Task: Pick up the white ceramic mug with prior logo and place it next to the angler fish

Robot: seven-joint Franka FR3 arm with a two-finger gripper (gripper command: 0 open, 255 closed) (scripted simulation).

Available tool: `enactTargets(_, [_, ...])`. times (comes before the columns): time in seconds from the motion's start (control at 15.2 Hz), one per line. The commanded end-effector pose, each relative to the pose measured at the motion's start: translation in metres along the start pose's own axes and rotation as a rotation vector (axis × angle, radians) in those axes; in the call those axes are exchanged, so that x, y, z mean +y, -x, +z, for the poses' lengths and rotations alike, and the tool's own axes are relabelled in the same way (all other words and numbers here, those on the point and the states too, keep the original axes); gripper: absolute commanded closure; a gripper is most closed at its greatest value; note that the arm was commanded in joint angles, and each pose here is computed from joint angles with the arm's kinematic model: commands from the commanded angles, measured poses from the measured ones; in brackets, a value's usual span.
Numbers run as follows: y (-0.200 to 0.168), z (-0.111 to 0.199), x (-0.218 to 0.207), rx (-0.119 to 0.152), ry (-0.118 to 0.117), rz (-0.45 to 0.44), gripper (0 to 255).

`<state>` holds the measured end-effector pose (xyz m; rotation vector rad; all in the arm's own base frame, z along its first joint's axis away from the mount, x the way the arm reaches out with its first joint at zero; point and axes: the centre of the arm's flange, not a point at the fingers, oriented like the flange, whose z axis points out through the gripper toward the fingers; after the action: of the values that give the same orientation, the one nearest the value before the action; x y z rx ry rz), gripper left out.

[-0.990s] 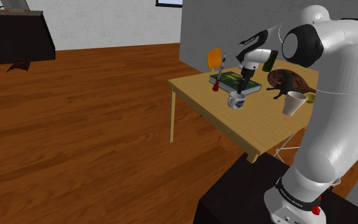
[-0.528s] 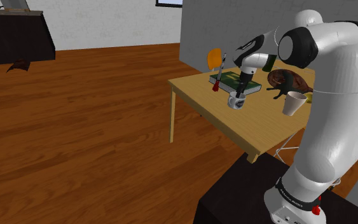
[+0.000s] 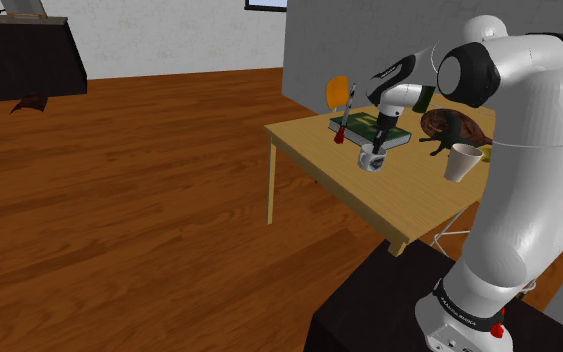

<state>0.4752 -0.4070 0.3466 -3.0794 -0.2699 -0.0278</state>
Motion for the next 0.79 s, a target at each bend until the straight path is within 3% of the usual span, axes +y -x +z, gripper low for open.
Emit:
enactTargets(0.0, [0.0,0.0,0.0,0.0,0.0,0.0,255])
enactTargets(0.4, [0.0,0.0,0.0,0.0,0.0,0.0,255])
enactTargets(0.73, [-0.001,-0.026,-0.001,0.0,0.0,0.0,255])
